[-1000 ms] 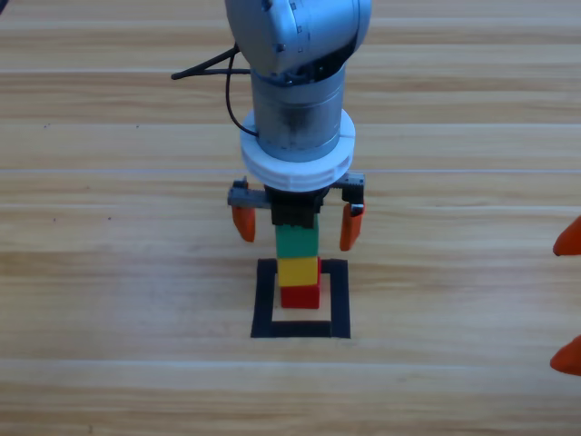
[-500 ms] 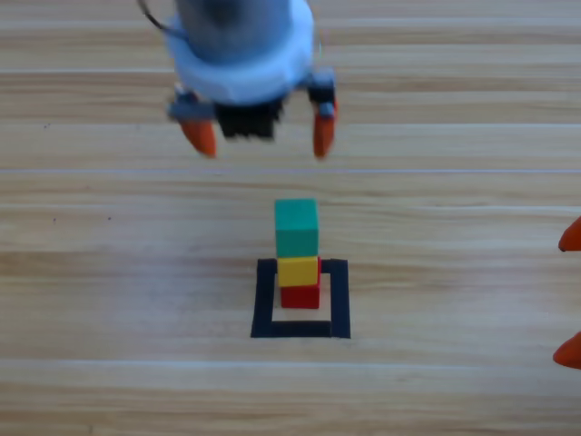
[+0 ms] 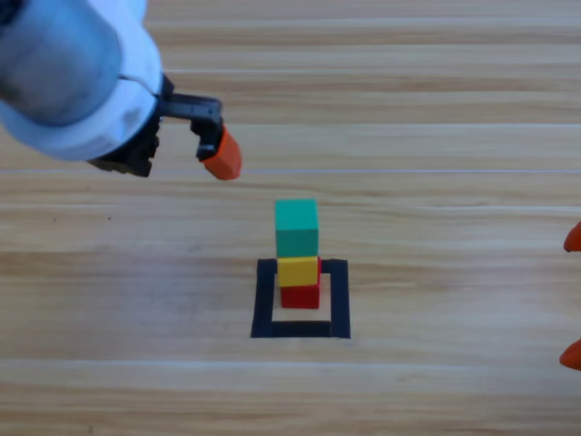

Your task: Stack the blocks in the rectangular block: red at the bottom, yellow in the middle, green on top

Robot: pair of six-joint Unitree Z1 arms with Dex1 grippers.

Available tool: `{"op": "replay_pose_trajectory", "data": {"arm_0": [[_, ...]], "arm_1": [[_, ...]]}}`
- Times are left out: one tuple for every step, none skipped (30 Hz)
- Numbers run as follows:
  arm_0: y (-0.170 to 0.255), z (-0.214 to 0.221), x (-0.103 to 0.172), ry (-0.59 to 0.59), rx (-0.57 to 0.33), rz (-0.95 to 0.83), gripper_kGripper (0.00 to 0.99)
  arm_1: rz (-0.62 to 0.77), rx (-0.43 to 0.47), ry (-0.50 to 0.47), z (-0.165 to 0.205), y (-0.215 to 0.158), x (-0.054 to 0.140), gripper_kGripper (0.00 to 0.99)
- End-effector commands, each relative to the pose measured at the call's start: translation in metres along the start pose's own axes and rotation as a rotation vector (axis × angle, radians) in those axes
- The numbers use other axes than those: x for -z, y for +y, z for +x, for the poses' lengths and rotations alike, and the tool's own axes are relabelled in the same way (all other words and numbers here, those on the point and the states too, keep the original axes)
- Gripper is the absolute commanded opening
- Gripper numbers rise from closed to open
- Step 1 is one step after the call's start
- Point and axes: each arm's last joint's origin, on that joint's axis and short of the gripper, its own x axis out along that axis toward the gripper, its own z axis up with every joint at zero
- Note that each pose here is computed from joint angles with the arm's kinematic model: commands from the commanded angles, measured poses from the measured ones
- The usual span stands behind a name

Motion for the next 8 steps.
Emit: {"op": "replay_pose_trajectory", "data": {"arm_0": [[0.0061, -0.0074, 0.0159, -0.014, 0.059, 0.041, 0.990], [0.0081, -0.0073, 0.0184, -0.012, 0.059, 0.043, 0.990], [0.0109, -0.0090, 0.0202, -0.016, 0.063, 0.040, 0.990], [0.0120, -0.0102, 0.0220, -0.015, 0.069, 0.042, 0.990], [0.0129, -0.0117, 0.0226, -0.016, 0.075, 0.042, 0.990], [0.0136, -0.0121, 0.0234, -0.014, 0.078, 0.045, 0.990], [0.0142, -0.0126, 0.0239, -0.015, 0.079, 0.046, 0.990], [0.0156, -0.0128, 0.0248, -0.016, 0.078, 0.045, 0.990]], "arm_1": [[0.023, 0.006, 0.023, 0.0039, -0.0057, 0.0019, 0.983], [0.022, 0.006, 0.024, 0.0043, -0.0059, 0.0019, 0.983], [0.023, 0.004, 0.024, 0.0041, -0.0058, 0.0016, 0.983], [0.021, 0.005, 0.021, 0.0040, -0.0061, 0.0006, 0.983], [0.022, 0.005, 0.021, 0.0039, -0.0062, -0.0001, 0.983], [0.022, 0.004, 0.019, 0.0042, -0.0066, -0.0012, 0.983], [0.022, 0.002, 0.020, 0.0046, -0.0069, -0.0020, 0.983], [0.022, 0.000, 0.018, 0.0050, -0.0072, -0.0032, 0.983]]}}
